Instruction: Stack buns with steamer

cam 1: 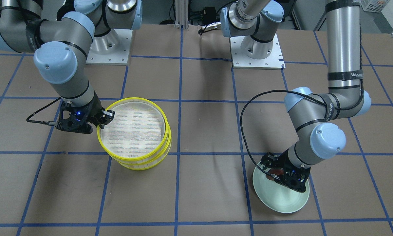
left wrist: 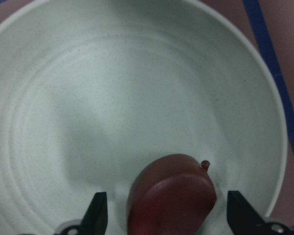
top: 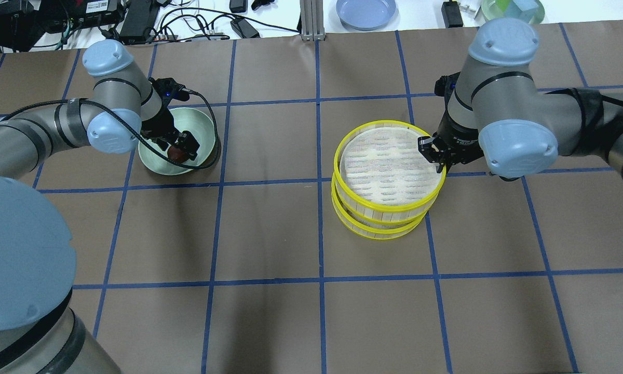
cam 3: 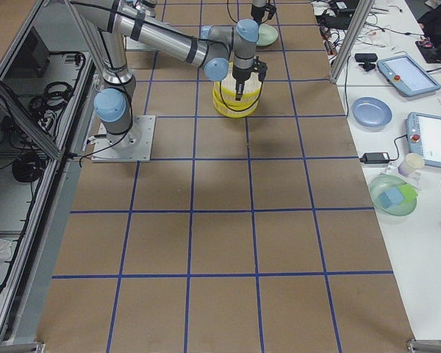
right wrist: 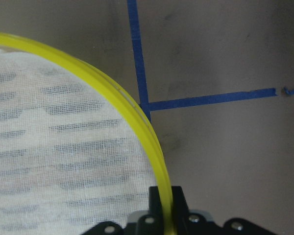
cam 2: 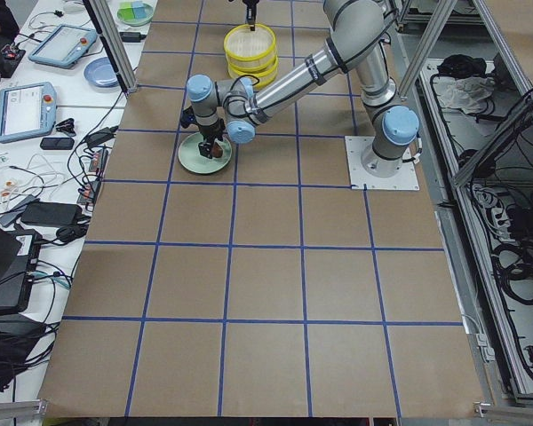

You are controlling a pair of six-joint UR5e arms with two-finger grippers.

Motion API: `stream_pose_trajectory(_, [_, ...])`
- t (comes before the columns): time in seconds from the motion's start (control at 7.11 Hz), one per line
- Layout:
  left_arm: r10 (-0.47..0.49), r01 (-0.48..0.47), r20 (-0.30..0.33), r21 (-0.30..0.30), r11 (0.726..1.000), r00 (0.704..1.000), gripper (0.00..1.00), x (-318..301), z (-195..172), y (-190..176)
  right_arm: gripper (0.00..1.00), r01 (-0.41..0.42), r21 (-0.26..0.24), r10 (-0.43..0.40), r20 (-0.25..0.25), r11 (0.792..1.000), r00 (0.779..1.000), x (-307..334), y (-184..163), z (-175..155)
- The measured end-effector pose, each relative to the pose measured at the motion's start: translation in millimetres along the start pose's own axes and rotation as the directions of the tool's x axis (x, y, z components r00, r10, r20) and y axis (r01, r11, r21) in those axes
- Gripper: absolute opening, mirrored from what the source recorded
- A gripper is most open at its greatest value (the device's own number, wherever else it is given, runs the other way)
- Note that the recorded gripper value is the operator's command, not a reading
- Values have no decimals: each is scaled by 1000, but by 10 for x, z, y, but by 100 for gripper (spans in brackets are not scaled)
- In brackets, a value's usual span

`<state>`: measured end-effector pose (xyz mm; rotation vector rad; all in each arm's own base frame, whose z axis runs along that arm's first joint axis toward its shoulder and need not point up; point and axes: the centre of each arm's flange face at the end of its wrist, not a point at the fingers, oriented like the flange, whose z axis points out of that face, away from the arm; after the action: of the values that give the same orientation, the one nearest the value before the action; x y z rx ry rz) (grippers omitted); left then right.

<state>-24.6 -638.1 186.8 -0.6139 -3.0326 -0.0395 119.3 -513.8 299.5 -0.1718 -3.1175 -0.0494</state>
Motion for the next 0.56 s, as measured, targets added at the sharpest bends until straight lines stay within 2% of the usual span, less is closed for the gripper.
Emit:
stream_pose_trajectory(0.14, [2,-2,0,-2,1000,1000,0,-6,11,-6,0,-5,-2,5,0,1000,1000,-11,0,8])
stream_pose_trajectory(0.28, [3,-3,3,-1,1000,1000,0,-13,3,-14,8,-9,-5,9,8,1000,1000,-26,4,13])
stream_pose_trajectory(0.42, [1,-1,8,1,1000,1000,0,-25,-16,-23,38,-11,-10,11,22,1000,1000,-43,8,17])
stream_pose_trajectory(0.56, [-3,3,18,9,1000,1000,0,-44,-75,-34,47,-11,-13,11,31,1000,999,-54,11,21])
